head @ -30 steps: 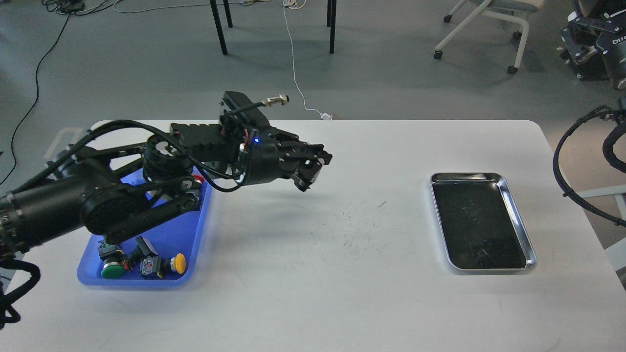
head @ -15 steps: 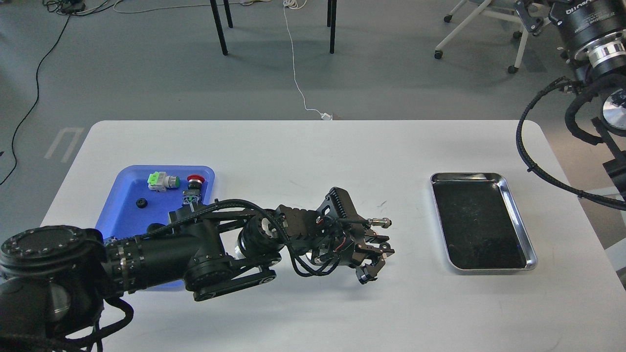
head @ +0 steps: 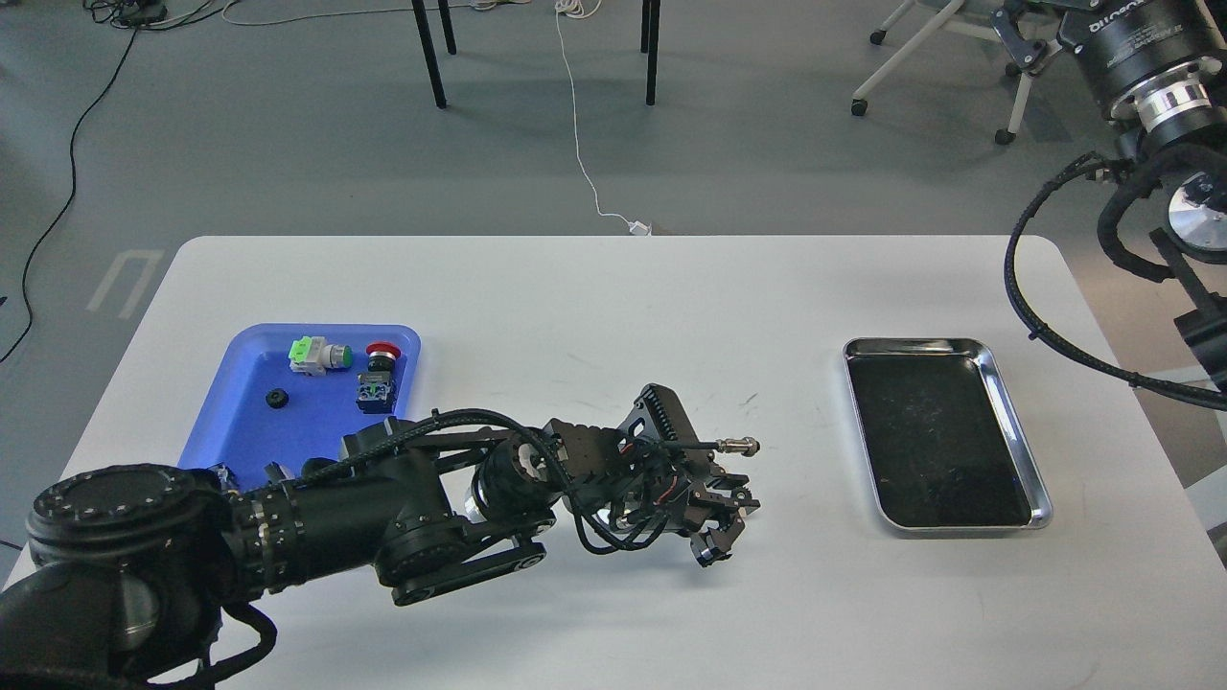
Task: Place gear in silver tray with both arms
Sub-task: 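Carry the gear to the table center and open the left gripper, then raise the left arm back away from the table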
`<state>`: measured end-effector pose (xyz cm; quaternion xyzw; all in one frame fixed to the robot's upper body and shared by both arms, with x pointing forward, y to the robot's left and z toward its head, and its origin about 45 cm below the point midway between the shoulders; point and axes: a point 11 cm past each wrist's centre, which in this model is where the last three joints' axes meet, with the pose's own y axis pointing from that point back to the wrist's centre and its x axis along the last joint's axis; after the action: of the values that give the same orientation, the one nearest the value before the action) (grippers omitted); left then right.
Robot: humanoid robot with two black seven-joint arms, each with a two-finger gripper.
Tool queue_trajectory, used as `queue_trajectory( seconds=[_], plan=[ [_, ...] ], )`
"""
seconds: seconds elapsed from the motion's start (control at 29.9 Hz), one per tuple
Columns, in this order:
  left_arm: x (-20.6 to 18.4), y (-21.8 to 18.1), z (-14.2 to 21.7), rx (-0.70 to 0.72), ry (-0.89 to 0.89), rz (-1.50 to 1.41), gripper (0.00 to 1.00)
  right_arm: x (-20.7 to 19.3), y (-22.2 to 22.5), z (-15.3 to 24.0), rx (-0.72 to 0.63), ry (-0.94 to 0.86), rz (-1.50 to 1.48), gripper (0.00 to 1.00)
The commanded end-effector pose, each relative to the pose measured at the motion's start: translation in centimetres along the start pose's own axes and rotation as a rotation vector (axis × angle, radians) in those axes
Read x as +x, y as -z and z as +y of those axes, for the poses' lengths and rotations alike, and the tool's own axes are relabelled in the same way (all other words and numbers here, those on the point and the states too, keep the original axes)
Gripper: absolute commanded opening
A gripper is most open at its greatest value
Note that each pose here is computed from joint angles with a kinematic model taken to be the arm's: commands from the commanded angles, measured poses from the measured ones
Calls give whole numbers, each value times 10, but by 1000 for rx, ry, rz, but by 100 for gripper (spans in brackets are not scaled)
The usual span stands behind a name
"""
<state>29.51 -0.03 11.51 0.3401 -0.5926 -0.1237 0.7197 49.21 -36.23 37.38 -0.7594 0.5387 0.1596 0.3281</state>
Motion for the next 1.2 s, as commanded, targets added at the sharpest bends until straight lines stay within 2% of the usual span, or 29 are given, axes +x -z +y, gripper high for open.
queue_trajectory(
  seconds=[0.0, 0.13, 0.3, 0.47, 0.57, 0.67, 0.77, 0.87, 0.97, 1.1, 1.17],
  plan=[
    [2, 2, 2, 4, -13, 3, 59, 1, 0, 1, -3, -2, 3, 99],
    [3, 12, 9, 25, -32, 17, 60, 2, -1, 2, -11, -1, 11, 99],
    [33, 41, 30, 68, -173, 147, 65, 2, 7, 3, -1, 5, 23, 99],
    [62, 74, 66, 46, -366, 498, 70, -6, 19, 7, -48, 74, 98, 99],
    [83, 97, 91, 8, -521, 739, 71, -19, 19, -3, -89, 108, 156, 99],
    [89, 124, 120, -18, -652, 953, 71, -36, 21, -14, -136, 148, 232, 99],
    [100, 150, 160, -123, -842, 1169, 73, -58, 12, -27, -214, 208, 325, 99],
    [91, 177, 193, -185, -991, 1364, 76, -87, 4, -41, -296, 289, 470, 99],
    [75, 201, 223, -200, -1104, 1528, 86, -106, -11, -46, -389, 353, 585, 99],
    [34, 222, 258, -179, -1228, 1711, 96, -126, -33, -42, -520, 447, 747, 99],
    [23, 230, 275, -169, -1282, 1757, 96, -133, -46, -38, -583, 495, 822, 99]
  ],
)
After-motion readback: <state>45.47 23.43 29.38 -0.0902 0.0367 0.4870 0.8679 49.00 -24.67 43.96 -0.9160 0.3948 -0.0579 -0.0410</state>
